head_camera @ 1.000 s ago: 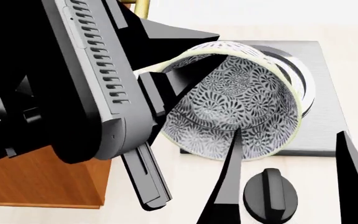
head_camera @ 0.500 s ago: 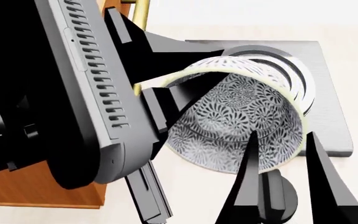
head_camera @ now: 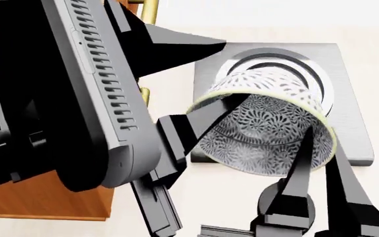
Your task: Pick the akita bowl on the wooden cabinet and place it on the plate.
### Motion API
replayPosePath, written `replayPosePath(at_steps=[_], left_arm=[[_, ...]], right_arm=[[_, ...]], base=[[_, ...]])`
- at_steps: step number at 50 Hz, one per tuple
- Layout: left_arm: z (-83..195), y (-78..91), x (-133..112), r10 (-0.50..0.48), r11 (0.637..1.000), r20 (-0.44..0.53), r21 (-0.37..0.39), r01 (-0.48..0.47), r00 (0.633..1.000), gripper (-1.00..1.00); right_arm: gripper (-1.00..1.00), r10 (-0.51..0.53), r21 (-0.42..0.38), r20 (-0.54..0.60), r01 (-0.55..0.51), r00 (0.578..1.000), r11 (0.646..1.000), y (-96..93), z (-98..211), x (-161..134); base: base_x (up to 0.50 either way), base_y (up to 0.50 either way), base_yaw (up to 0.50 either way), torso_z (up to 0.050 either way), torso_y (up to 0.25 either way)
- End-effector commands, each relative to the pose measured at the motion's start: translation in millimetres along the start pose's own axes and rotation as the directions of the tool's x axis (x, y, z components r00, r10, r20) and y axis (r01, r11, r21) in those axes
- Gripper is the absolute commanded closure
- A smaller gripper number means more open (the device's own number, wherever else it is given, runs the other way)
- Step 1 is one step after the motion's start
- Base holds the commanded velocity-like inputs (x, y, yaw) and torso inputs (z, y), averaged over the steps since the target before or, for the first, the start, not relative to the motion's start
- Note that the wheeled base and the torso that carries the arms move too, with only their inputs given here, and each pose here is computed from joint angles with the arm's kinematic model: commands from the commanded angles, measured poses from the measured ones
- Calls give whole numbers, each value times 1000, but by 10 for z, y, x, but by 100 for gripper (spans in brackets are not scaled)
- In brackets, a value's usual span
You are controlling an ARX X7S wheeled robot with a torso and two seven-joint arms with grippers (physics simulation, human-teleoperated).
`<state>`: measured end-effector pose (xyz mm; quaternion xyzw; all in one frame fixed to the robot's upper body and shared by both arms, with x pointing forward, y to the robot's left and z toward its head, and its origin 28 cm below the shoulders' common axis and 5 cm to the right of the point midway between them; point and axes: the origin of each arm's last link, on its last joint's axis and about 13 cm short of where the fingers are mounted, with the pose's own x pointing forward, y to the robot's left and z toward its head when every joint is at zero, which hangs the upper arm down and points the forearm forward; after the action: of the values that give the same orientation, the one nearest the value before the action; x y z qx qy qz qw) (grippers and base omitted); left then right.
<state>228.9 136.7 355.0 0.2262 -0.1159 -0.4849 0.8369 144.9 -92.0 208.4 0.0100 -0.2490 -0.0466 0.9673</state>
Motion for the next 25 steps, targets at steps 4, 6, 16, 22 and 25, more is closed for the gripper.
replayPosePath(at_steps=[4, 6, 16, 22, 25], left_arm=[[21, 90, -42, 38, 997, -9, -60, -38, 999, -100], [11, 70, -42, 38, 998, -20, -43, -39, 999, -100], [22, 90, -74, 27, 997, 5, -79, -27, 1000, -100], [12, 89, -86, 36, 996, 11, -84, -35, 999, -100], [6, 93, -92, 36, 995, 13, -92, -34, 999, -100]], right_arm=[[100, -119, -75, -12, 118, 993, 990, -38, -27, 43], [100, -117, -68, -13, 116, 993, 991, -39, -25, 40], [100, -214, -75, 25, 215, 976, 974, -109, -52, 85], [100, -239, -71, 29, 240, 971, 968, -139, -35, 84], [100, -254, -64, 37, 256, 966, 965, -166, -5, 79]], base=[[0, 0, 0, 0, 0], [0, 0, 0, 0, 0], [0, 0, 0, 0, 0], [0, 0, 0, 0, 0], [0, 0, 0, 0, 0]])
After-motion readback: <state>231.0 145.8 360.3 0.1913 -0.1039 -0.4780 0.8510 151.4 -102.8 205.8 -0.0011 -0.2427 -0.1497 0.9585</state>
